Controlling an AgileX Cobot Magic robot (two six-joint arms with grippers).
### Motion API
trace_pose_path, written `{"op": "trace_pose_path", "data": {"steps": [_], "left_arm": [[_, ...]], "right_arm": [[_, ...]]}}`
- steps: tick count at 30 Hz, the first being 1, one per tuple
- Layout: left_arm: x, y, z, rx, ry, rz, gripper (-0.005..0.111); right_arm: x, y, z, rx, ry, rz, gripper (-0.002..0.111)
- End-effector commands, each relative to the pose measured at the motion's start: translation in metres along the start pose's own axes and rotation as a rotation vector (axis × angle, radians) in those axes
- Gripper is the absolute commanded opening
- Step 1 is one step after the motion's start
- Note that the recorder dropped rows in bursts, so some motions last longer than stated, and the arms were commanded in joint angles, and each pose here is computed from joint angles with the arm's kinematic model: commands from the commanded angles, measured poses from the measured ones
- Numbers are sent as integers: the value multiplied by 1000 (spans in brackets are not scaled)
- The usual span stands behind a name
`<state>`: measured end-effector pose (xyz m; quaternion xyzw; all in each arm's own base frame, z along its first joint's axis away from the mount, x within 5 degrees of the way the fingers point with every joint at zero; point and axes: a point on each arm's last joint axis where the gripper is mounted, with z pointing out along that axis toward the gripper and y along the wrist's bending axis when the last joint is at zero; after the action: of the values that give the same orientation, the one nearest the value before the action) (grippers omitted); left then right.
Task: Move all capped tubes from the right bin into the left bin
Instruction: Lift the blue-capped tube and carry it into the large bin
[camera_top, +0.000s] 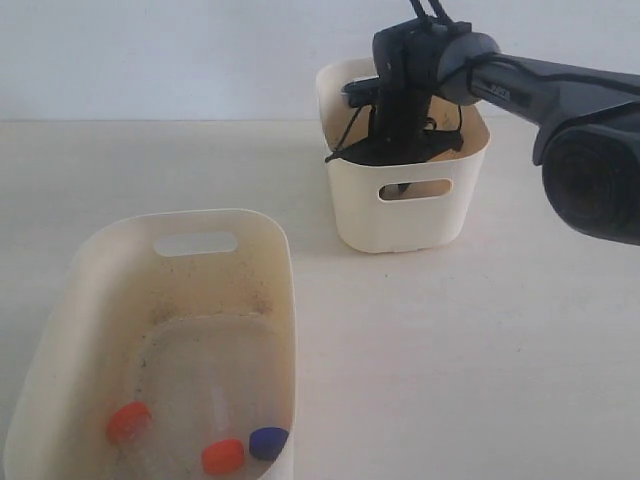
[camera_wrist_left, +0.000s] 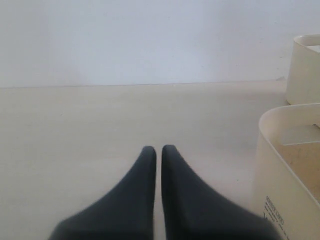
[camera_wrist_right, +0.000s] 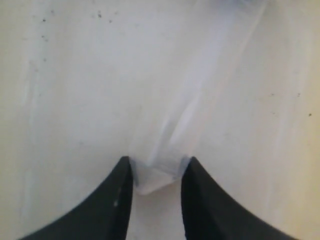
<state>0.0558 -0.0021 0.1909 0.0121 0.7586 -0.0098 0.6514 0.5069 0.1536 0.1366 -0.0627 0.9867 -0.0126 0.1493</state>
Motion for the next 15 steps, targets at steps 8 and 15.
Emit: {"op": "trace_pose_path", "data": {"steps": [8,15], "left_arm": [[-1,0,0,-2,-8,-7,4],[-1,0,0,-2,-8,-7,4]], "right_arm": [[-11,-10,-130,14,-157,-62,0],[-4,-14,-197,-34,-244,-115,0]]}}
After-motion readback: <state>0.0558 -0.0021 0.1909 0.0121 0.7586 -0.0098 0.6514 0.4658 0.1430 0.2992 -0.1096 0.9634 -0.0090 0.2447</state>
